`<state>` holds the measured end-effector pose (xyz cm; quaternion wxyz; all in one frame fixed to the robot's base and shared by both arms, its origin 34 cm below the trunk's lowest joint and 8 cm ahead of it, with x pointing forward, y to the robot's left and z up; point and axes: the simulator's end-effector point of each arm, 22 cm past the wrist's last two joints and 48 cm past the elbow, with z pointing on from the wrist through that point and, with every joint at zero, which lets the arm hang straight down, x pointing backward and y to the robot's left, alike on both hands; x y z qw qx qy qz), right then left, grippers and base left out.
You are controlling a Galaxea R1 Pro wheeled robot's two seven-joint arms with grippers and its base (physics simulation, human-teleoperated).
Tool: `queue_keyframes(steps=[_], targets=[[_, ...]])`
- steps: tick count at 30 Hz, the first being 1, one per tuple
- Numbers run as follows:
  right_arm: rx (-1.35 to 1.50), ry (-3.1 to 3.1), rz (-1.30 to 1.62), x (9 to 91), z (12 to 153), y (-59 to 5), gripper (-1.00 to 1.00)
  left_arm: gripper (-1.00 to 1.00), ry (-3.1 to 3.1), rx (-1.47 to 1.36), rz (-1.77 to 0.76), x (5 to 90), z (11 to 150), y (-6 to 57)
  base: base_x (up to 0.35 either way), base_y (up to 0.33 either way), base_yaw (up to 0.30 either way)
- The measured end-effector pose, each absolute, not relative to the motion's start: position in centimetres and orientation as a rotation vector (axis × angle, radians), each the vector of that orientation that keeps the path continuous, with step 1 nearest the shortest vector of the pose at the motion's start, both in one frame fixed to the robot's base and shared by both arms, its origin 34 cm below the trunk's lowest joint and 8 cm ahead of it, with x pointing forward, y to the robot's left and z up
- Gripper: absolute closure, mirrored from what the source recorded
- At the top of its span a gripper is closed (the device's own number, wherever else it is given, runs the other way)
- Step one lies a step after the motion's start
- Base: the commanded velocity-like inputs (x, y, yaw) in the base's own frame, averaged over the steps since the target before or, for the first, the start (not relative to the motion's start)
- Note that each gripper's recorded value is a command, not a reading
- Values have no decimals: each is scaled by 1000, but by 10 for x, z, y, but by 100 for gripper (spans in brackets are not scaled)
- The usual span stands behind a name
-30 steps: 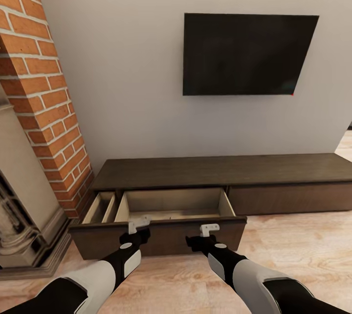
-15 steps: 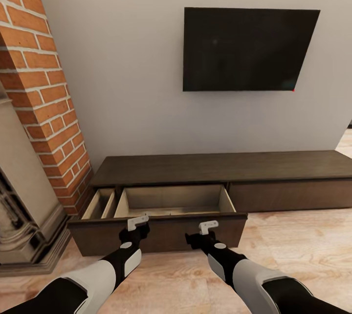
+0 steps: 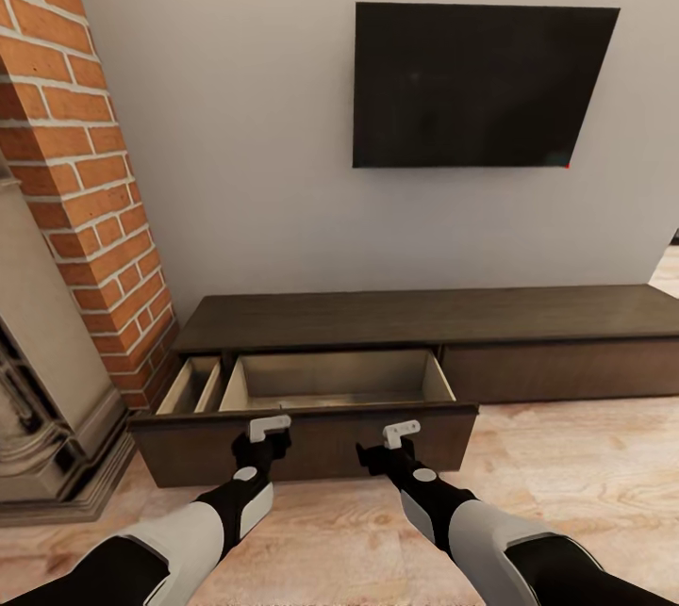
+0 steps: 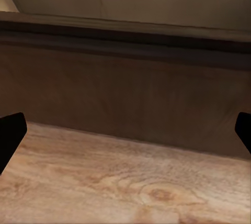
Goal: Place each of the two pumpkins and all three candles from the living room inside a cabinet in the living room (use any cabinet), then make sure every cabinet is closed, and position the cauldron so it is next to a table in the living room.
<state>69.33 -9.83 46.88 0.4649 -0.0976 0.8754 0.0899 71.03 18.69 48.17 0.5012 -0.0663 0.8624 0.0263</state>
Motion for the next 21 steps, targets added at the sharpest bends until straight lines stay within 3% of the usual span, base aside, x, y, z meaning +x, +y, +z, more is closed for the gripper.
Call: queue_keyframes(steps=[21], targets=[[-232,2147,223,683,423,-99,-100,-100,2062,-55,33,717,457,165,0,0,0]])
